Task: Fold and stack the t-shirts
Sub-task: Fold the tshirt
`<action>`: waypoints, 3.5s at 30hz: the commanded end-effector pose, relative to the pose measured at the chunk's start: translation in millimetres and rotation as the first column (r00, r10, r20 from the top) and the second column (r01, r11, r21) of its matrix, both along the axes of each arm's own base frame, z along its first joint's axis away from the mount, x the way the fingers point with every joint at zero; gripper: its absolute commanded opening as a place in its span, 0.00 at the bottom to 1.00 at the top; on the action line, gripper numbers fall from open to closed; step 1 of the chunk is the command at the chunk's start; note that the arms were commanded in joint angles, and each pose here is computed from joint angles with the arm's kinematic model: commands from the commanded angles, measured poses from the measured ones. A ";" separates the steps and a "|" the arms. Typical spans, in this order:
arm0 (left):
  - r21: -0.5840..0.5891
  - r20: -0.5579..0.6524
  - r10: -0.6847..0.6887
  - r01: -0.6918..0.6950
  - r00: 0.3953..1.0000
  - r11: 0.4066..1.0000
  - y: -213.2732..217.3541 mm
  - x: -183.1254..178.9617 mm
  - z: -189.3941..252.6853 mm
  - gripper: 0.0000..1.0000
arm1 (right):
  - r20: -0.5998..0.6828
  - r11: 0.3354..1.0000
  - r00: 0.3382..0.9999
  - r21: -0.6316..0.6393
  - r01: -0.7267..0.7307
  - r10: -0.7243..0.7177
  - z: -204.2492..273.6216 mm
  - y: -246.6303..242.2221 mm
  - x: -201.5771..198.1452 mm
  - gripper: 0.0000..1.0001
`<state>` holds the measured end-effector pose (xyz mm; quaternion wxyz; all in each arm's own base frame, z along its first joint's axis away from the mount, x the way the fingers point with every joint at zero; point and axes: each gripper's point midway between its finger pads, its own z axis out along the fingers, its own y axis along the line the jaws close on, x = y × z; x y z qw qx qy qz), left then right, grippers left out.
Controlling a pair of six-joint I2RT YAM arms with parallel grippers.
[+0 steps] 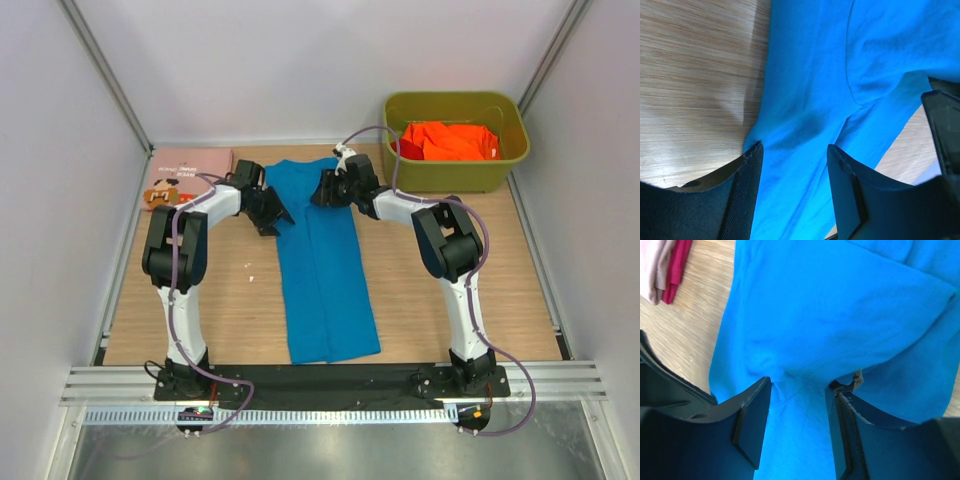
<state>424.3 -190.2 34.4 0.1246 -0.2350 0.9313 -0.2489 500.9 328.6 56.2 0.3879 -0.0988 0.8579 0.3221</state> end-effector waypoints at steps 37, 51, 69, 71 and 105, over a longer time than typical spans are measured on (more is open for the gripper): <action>0.119 0.084 0.007 -0.017 0.996 0.993 18.6 26.2 38.2 0.58 | -0.124 0.954 0.967 -0.233 0.191 -0.224 64.6 -44.5 7.4 0.41; -0.022 0.288 -0.086 0.096 0.954 0.995 -19.8 90.2 69.9 0.59 | 0.071 0.987 0.993 -0.141 -0.083 0.094 36.5 -21.7 -3.1 0.58; -0.061 0.303 -0.039 0.060 0.952 0.996 -24.6 146.8 13.8 0.59 | 0.137 0.966 0.960 -0.114 -0.231 0.246 18.5 -0.5 9.4 0.59; -0.057 0.299 -0.042 0.062 0.953 0.996 -24.1 146.5 10.0 0.59 | 0.133 0.963 0.956 -0.099 -0.249 0.261 16.7 1.8 7.2 0.59; -0.016 0.297 -0.053 0.061 0.953 0.998 -18.3 149.4 2.3 0.61 | -0.198 0.999 0.980 -0.027 0.028 -0.032 25.9 -49.6 4.5 0.34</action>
